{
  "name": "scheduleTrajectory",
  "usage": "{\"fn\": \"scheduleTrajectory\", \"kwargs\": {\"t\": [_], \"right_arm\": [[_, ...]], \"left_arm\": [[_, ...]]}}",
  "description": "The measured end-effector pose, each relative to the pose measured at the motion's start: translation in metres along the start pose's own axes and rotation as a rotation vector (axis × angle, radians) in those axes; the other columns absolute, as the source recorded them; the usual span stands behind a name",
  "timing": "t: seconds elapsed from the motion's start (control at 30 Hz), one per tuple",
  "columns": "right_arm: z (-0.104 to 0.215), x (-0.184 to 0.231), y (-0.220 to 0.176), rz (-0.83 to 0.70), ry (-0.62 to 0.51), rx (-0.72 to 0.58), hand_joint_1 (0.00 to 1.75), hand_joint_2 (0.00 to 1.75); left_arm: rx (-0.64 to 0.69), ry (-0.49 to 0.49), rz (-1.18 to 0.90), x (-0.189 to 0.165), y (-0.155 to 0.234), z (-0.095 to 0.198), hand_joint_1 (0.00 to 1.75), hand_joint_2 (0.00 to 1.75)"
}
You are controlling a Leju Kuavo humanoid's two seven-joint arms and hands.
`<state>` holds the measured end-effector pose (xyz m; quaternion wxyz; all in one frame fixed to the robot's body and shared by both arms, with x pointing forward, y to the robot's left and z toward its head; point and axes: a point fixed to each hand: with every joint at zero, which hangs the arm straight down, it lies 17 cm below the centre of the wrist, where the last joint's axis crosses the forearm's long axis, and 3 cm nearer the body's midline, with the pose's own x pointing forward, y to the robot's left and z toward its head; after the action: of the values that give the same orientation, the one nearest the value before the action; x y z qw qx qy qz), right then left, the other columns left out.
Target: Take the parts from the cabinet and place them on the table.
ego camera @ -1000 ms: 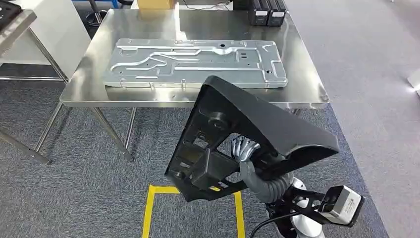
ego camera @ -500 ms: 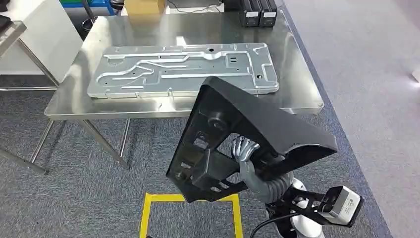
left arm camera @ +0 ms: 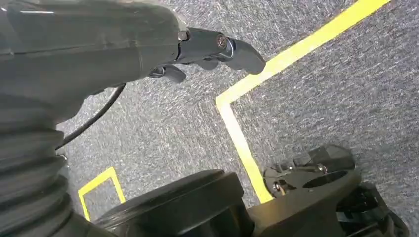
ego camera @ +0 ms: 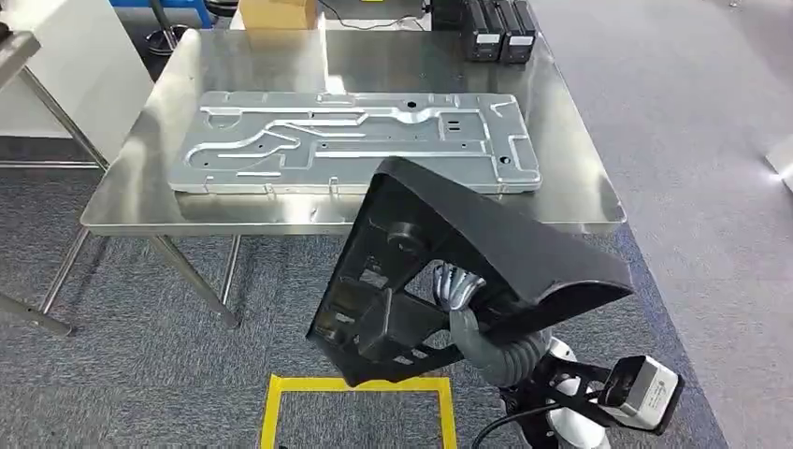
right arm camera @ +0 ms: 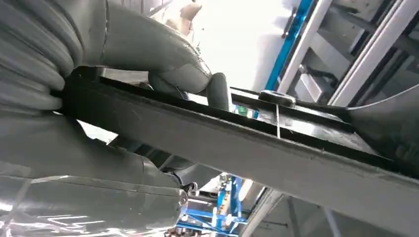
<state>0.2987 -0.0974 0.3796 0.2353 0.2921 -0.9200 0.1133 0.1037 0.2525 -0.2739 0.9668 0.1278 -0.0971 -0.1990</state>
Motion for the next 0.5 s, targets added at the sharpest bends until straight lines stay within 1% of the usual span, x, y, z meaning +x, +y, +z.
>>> {"fn": "scheduleTrajectory", "kwargs": {"t": [0.17, 0.4, 0.5], "right_arm": [[0.001, 0.0, 0.0, 0.003, 0.002, 0.0, 1.66, 1.75], [-0.002, 0.002, -0.001, 0.009, -0.006, 0.003, 1.66, 1.75], [-0.002, 0.002, -0.001, 0.008, -0.002, 0.002, 1.66, 1.75]], "left_arm": [[-0.006, 0.009, -0.004, -0.006, -0.004, 0.001, 0.0, 1.75], [-0.004, 0.011, -0.006, -0.006, -0.003, 0.001, 0.0, 1.75], [0.005, -0.008, 0.002, 0.006, 0.003, -0.001, 0.0, 1.75]]}}
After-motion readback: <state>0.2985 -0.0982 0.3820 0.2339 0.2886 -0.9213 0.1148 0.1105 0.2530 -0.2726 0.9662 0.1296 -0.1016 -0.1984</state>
